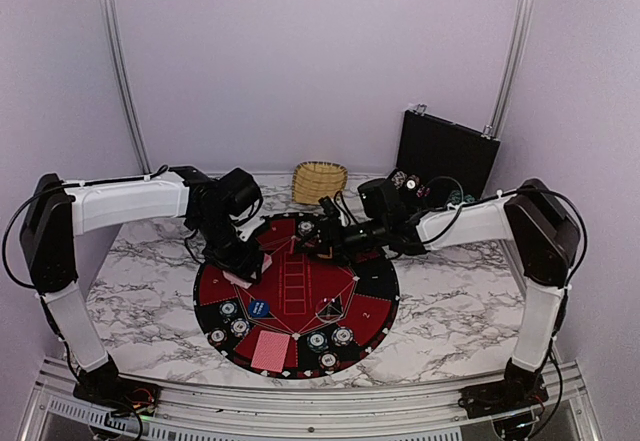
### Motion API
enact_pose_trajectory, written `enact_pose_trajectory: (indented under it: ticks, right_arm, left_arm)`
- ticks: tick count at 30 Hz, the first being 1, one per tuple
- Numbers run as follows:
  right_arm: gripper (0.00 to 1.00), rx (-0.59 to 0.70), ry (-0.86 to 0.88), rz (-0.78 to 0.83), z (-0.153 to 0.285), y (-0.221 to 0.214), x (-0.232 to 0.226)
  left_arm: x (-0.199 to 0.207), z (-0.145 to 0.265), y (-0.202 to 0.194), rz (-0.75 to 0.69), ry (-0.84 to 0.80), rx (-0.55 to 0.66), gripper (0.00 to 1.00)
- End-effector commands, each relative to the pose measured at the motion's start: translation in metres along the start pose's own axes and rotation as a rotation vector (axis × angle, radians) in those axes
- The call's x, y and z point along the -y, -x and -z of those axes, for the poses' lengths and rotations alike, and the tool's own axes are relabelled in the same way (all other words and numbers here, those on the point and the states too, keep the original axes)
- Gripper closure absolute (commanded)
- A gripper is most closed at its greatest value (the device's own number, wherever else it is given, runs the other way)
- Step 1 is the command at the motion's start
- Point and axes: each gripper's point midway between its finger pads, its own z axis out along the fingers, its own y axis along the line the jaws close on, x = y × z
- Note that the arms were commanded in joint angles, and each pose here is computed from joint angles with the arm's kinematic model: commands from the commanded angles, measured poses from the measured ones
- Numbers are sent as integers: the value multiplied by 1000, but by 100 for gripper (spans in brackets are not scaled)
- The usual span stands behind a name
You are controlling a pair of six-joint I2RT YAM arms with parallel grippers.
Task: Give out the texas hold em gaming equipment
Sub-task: Distribute the poker card in the small blind area, then pick up the poker card from the face-down deck piles.
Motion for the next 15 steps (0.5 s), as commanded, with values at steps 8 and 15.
enact_pose_trajectory:
  ticks: [8, 15]
  right_arm:
    - [32, -9, 169, -40, 0, 12, -17]
    - [30, -26, 183, -46, -4, 7, -20]
  left_arm:
    - [53, 24, 11, -198, -71, 79, 43]
    - [66, 28, 13, -234, -80, 93, 43]
